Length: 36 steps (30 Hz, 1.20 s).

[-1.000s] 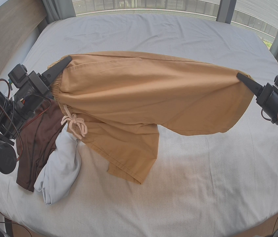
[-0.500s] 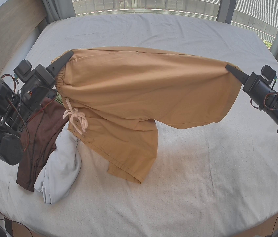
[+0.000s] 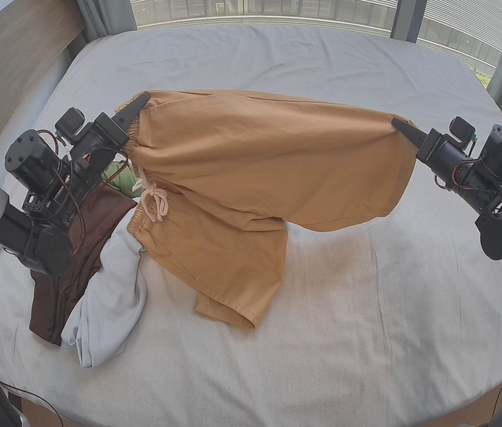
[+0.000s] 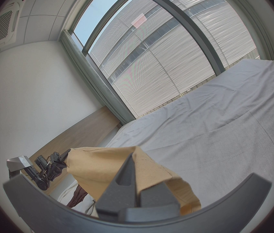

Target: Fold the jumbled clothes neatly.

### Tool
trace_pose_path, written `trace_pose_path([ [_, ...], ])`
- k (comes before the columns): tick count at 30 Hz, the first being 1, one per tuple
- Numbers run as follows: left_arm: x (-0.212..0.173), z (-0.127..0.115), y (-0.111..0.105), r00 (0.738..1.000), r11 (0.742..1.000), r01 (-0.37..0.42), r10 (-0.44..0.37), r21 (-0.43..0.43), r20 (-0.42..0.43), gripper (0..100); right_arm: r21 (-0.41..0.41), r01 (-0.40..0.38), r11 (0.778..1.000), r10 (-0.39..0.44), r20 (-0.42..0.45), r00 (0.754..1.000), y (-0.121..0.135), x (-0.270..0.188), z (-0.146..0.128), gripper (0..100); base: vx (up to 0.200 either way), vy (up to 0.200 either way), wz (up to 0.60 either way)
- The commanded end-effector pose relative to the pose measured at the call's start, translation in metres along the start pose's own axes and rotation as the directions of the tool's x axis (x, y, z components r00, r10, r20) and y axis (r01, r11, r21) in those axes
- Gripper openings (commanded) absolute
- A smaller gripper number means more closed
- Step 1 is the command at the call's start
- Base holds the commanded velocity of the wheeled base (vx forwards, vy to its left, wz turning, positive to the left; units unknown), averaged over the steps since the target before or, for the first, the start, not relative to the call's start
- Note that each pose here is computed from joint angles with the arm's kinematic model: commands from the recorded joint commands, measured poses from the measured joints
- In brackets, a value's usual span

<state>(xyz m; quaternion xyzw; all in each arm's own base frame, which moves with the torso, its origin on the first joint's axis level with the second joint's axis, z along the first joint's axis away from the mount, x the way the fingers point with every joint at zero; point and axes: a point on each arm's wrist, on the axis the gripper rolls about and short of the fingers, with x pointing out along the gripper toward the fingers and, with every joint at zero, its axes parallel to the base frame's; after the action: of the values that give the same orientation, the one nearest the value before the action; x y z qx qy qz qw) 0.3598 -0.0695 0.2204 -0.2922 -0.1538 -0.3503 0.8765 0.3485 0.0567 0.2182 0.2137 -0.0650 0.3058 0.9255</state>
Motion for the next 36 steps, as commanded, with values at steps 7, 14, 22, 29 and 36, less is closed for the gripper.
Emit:
trace_pose_path([
  [7, 0.026, -0.035, 0.04, 1.0, 1.0, -0.024, 0.024, -0.011, 0.009, 0, -0.004, 0.048, 0.999, -0.048, 0.006, 0.999, -0.041, 0.021, -0.013, 0, 0.0, 0.0, 0.0],
  [14, 0.038, -0.043, 0.054, 1.0, 1.0, -0.008, 0.009, -0.005, 0.024, 0, -0.004, 0.054, 0.999, -0.054, 0.007, 0.999, -0.052, 0.029, -0.019, 0, 0.0, 0.0, 0.0],
  [22, 0.045, -0.048, 0.063, 1.0, 1.0, 0.0, 0.0, -0.002, 0.029, 0, -0.008, 0.062, 0.998, -0.061, 0.015, 0.998, -0.063, 0.037, -0.024, 0, 0.0, 0.0, 0.0],
  [29, 0.048, -0.052, 0.068, 1.0, 1.0, -0.002, 0.002, -0.009, 0.018, 0, -0.016, 0.053, 0.998, -0.053, 0.031, 0.998, -0.064, 0.041, -0.021, 0, 0.0, 0.0, 0.0],
  [36, 0.056, -0.052, 0.071, 1.0, 1.0, 0.002, -0.002, -0.011, 0.015, 100, -0.032, 0.058, 0.998, -0.056, 0.061, 0.997, -0.069, 0.044, -0.013, 100, 0.0, 0.0, 0.0],
])
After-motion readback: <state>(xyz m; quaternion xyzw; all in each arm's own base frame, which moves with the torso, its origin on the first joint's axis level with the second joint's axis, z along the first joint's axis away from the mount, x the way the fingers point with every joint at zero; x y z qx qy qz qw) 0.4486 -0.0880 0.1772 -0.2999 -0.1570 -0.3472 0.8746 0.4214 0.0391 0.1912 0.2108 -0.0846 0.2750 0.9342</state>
